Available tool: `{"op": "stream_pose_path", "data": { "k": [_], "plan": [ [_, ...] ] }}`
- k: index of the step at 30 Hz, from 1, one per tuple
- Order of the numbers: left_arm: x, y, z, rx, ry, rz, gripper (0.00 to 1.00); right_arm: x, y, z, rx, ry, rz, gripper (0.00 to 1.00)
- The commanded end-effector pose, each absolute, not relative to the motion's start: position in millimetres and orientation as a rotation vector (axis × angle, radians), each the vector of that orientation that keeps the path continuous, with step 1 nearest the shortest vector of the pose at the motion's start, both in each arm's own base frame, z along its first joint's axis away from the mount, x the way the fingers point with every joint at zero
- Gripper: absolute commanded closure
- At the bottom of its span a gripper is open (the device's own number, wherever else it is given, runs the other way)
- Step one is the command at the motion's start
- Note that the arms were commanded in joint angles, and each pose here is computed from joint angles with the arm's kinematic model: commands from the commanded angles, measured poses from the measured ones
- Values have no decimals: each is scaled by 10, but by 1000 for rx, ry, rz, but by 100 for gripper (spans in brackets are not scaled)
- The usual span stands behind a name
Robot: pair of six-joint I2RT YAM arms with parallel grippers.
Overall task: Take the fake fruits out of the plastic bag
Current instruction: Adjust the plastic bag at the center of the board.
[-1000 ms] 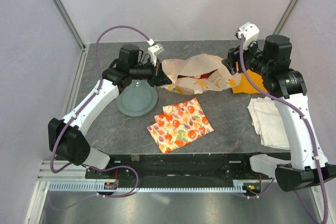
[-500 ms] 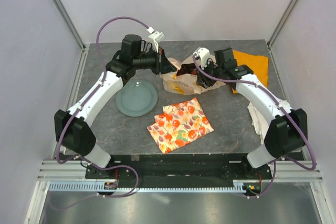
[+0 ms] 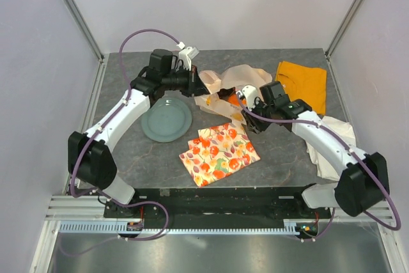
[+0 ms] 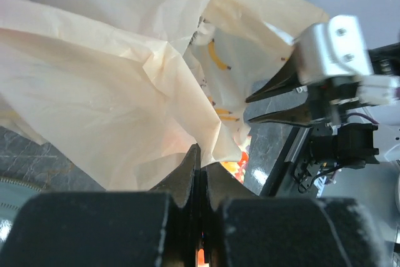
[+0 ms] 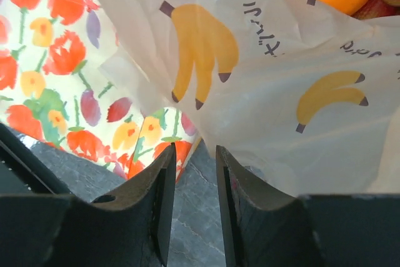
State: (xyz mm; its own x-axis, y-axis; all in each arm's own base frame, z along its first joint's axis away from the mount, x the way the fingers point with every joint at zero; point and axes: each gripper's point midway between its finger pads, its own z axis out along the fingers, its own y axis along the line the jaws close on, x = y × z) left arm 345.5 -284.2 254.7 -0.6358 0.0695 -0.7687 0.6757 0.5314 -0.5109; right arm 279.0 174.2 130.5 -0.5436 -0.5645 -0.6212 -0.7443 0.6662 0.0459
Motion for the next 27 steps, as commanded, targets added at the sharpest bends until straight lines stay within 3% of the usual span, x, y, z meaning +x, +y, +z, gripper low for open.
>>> {"op": "stream_pose_path", "data": {
  "k": [1,5,16,20,27],
  "plan": [
    [3334,-2765,2659,632,2028,-1082,98,2927,1873,1910,-978,2162,446,60],
    [3294,-2750,2514,632,2062,-1091,98,3325,2032,2198,-916,2068,428,60],
    [3355,-2757,2598,622,2033,-1080,99,4249,2089,1281,-919,2179,156,68],
    [3378,-2732,2593,616,2031,-1070,98,3934,2147,1206,-1022,2229,184,71],
    [3457,-2735,2563,610,2028,-1054,99,2756,1889,862,-1155,2355,255,69]
  ]
}}
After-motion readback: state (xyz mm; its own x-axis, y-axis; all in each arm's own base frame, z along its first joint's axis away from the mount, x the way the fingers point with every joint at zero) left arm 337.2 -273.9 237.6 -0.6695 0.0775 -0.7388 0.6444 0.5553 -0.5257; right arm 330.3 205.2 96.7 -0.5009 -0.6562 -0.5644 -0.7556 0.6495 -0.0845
